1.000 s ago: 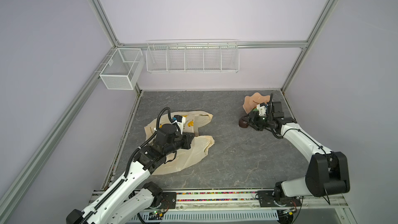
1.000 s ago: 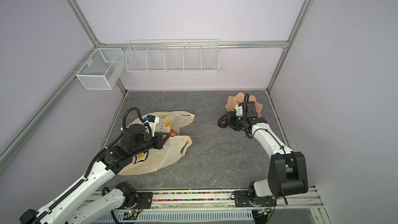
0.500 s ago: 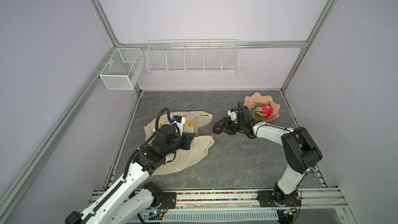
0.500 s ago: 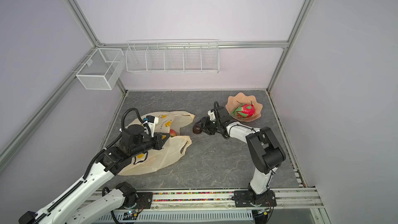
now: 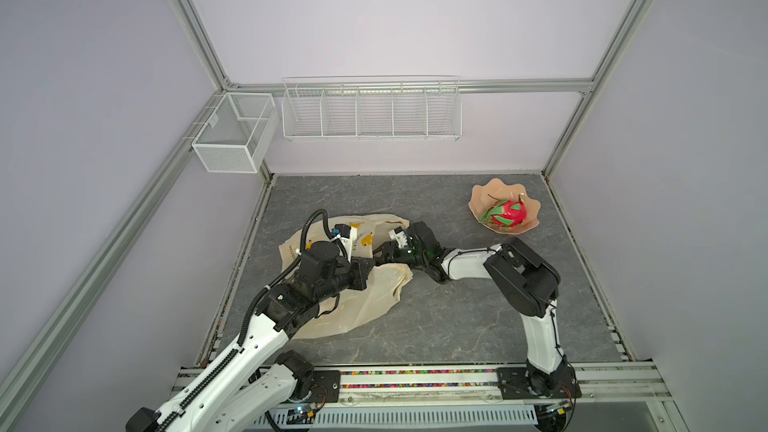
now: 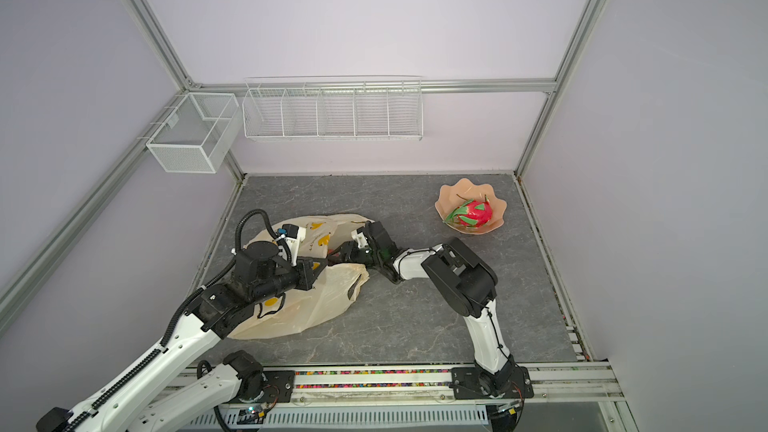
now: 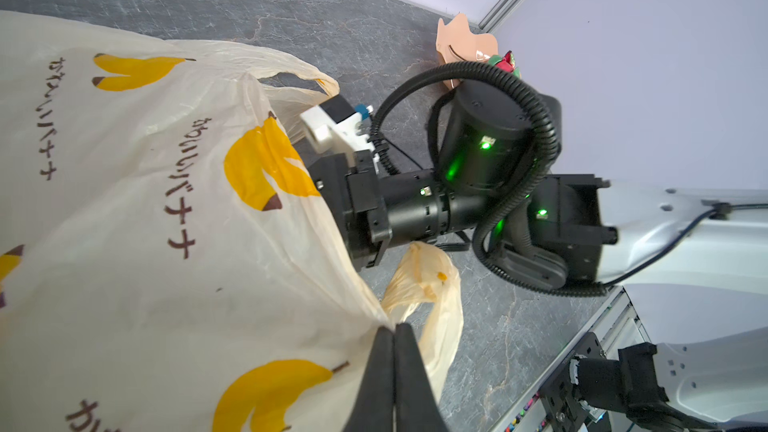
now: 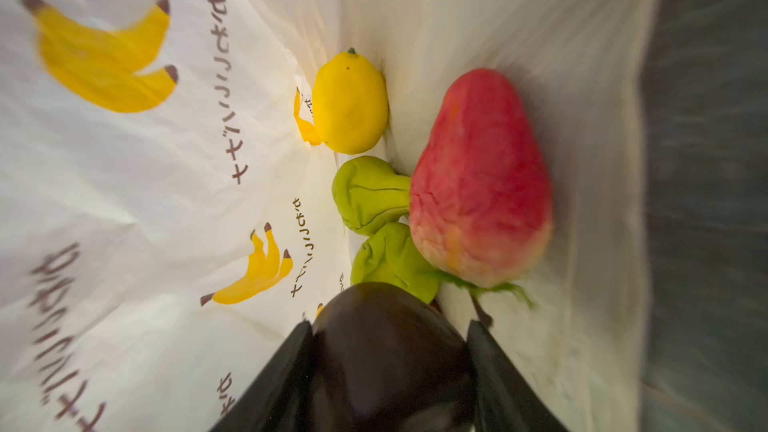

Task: Place the fruits into the plastic bag
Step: 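Lower the plum into the bag and open the right gripper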

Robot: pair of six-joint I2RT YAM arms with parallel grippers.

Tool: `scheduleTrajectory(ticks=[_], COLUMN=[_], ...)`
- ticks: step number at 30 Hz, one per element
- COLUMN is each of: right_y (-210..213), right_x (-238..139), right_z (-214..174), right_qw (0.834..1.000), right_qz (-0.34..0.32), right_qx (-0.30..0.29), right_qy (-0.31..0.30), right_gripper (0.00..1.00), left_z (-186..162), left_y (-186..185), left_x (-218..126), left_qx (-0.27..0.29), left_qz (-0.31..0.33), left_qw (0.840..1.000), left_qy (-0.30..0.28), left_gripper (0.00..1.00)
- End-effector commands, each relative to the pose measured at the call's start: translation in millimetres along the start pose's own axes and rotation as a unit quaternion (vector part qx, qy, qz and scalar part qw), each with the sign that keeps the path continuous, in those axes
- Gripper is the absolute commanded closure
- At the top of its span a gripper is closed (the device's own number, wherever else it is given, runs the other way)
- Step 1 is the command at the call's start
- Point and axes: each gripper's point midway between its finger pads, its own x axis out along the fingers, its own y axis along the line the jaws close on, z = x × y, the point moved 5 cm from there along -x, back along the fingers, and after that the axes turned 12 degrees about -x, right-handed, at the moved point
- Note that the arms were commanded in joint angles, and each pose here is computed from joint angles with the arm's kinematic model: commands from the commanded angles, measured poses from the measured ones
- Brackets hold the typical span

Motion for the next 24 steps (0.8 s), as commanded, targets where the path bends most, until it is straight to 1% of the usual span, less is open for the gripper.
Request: scheduleTrajectory(ticks=[1, 3, 4, 6, 7, 9, 10, 13, 14, 16, 19, 20, 24], right_y=[22, 22, 22, 22, 23, 22, 20, 18, 18, 20, 22, 22, 26], right_x=[24, 40, 47, 57, 61, 64, 64, 57, 54, 47, 35, 31, 17], right_z=[-7, -16, -19, -23, -24, -27, -28, -29, -28, -26, -24, -24, -23], right_qw=[0.999, 0.998, 0.997, 0.996, 0.995, 0.994, 0.994, 0.995, 0.995, 0.995, 0.996, 0.996, 0.997], right_qz=[0.044, 0.048, 0.050, 0.056, 0.059, 0.056, 0.050, 0.044, 0.043, 0.044, 0.042, 0.040, 0.030], right_qx=[0.013, 0.018, 0.038, 0.047, 0.051, 0.057, 0.060, 0.063, 0.063, 0.061, 0.058, 0.056, 0.049], right_qy=[0.022, 0.041, 0.051, 0.060, 0.063, 0.071, 0.073, 0.067, 0.065, 0.062, 0.060, 0.058, 0.059], right_gripper=[0.62, 0.60, 0.58, 0.54, 0.49, 0.35, 0.27, 0.11, 0.06, 0.01, 0.04, 0.11, 0.12], left_z=[-3, -3, -3, -3, -3, -4, -4, -4, -5, -5, -7, -6, -8], left_y=[3, 4, 4, 4, 4, 5, 6, 6, 6, 7, 11, 10, 12], left_x=[-2, -3, -3, -5, -5, -7, -7, -9, -10, -12, -11, -15, -17], left_qx=[0.010, 0.012, 0.012, 0.013, 0.013, 0.015, 0.015, 0.017, 0.017, 0.017, 0.015, 0.016, 0.013], left_qz=[0.008, 0.009, 0.009, 0.010, 0.011, 0.011, 0.013, 0.015, 0.015, 0.017, 0.025, 0.020, 0.022], left_qw=[1.000, 1.000, 1.000, 1.000, 1.000, 1.000, 1.000, 1.000, 1.000, 1.000, 1.000, 1.000, 0.999], left_qy=[-0.001, -0.001, -0.002, -0.003, -0.003, -0.004, -0.005, -0.007, -0.008, -0.011, -0.009, -0.016, -0.019], left_gripper=[1.00, 1.00, 1.00, 1.00, 1.00, 1.00, 1.00, 1.00, 1.00, 1.00, 1.00, 1.00, 1.00])
